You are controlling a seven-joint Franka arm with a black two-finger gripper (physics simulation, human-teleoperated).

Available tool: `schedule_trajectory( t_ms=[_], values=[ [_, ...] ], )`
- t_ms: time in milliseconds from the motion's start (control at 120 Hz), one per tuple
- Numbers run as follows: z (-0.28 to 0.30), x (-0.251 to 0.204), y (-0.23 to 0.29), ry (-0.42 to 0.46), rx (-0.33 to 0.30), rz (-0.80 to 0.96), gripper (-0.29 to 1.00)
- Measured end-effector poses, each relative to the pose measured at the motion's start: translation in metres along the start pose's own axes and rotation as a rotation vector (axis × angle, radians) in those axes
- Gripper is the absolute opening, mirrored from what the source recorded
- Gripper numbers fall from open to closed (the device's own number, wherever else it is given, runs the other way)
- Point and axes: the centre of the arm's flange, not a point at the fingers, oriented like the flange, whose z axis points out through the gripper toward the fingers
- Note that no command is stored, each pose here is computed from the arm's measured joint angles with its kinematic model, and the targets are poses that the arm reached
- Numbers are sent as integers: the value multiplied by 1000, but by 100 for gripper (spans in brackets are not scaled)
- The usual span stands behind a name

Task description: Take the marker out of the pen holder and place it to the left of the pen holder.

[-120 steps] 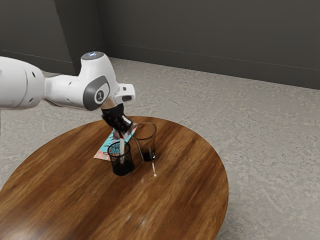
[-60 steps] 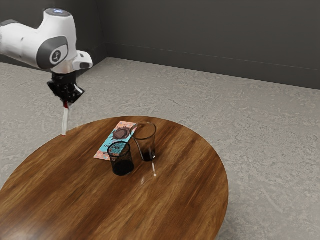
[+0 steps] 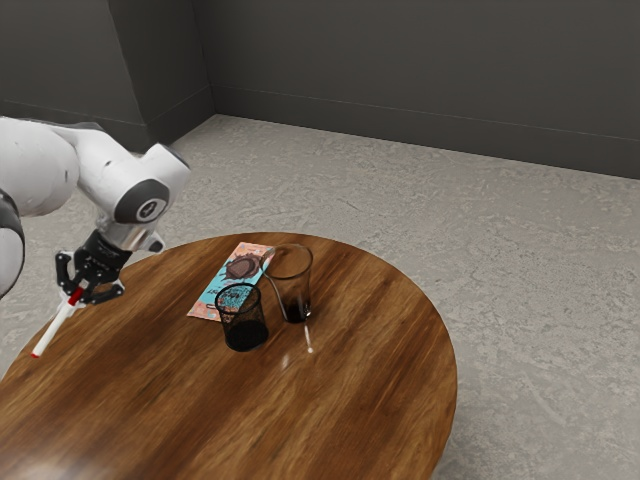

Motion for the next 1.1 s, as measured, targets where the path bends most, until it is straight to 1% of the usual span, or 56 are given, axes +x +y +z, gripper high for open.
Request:
schedule_trajectory(
  t_ms=[83, 192, 500, 667, 700, 767, 842, 908, 1000, 1100],
  values=[
    [9, 9, 14, -9, -4, -37, -7],
    [21, 19, 26, -22, -24, -82, -7],
    [22, 35, 64, -5, -42, -142, -7],
    [23, 37, 75, 2, -44, -158, -6],
    [22, 37, 77, 4, -46, -160, -3],
    [20, 37, 79, 8, -56, -162, 10],
    [17, 37, 81, 11, -92, -153, 26],
    [15, 37, 82, 11, -125, -141, 37],
    [12, 38, 83, 15, -158, -118, 47],
    [9, 38, 84, 20, -185, -93, 55]
  ],
)
